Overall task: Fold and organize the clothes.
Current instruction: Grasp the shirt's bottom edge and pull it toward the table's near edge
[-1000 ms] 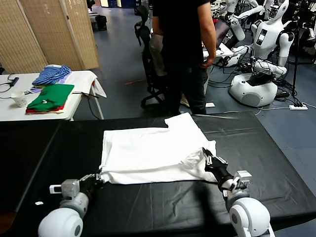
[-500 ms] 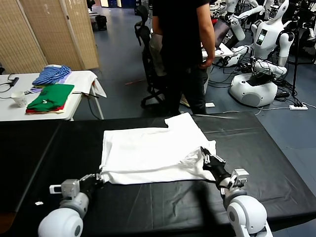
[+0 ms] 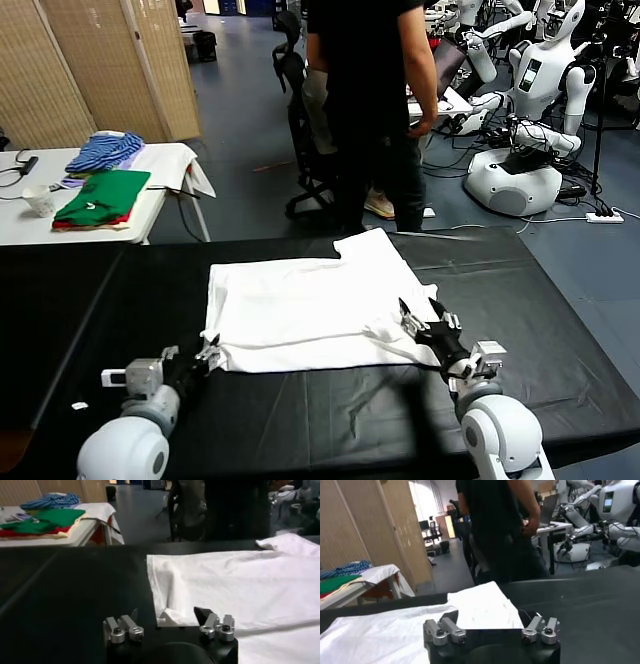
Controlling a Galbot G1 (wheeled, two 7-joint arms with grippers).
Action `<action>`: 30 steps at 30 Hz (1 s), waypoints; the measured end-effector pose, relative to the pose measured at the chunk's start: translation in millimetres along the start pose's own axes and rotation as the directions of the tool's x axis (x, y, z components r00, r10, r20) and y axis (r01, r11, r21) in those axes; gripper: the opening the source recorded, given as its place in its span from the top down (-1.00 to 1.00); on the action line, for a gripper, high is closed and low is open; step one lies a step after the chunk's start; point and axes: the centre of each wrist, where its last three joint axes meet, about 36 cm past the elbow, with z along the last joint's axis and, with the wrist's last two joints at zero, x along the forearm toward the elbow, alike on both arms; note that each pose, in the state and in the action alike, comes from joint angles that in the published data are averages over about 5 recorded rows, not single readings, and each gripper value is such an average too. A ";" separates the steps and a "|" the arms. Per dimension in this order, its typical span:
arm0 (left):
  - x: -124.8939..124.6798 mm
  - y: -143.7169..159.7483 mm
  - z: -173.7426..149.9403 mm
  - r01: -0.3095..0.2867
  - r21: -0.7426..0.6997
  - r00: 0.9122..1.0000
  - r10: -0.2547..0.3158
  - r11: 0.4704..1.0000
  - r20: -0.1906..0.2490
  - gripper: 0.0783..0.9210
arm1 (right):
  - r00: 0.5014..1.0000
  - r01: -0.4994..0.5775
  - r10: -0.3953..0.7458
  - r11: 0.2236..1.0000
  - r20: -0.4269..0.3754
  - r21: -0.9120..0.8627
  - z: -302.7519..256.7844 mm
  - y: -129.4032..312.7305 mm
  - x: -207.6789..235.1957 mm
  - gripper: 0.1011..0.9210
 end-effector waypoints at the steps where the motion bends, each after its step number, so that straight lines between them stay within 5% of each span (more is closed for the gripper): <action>1: 1.8 -0.8 1.6 -0.003 -0.011 1.000 0.003 1.000 -0.004 -0.97 | 1.000 -0.005 0.005 1.000 -0.003 0.003 -0.3 -0.4 4.0 -0.97; 14: 12.9 -9.6 24.1 0.008 -0.113 0.997 -0.016 0.994 -0.070 -0.97 | 0.993 -0.038 0.041 0.999 -0.110 0.034 17.8 2.7 33.1 -0.97; 30: -2.0 -16.8 27.7 0.009 -0.027 1.000 -0.010 1.000 -0.028 -0.97 | 0.987 -0.029 0.032 0.999 -0.159 0.025 36.7 1.9 17.5 -0.97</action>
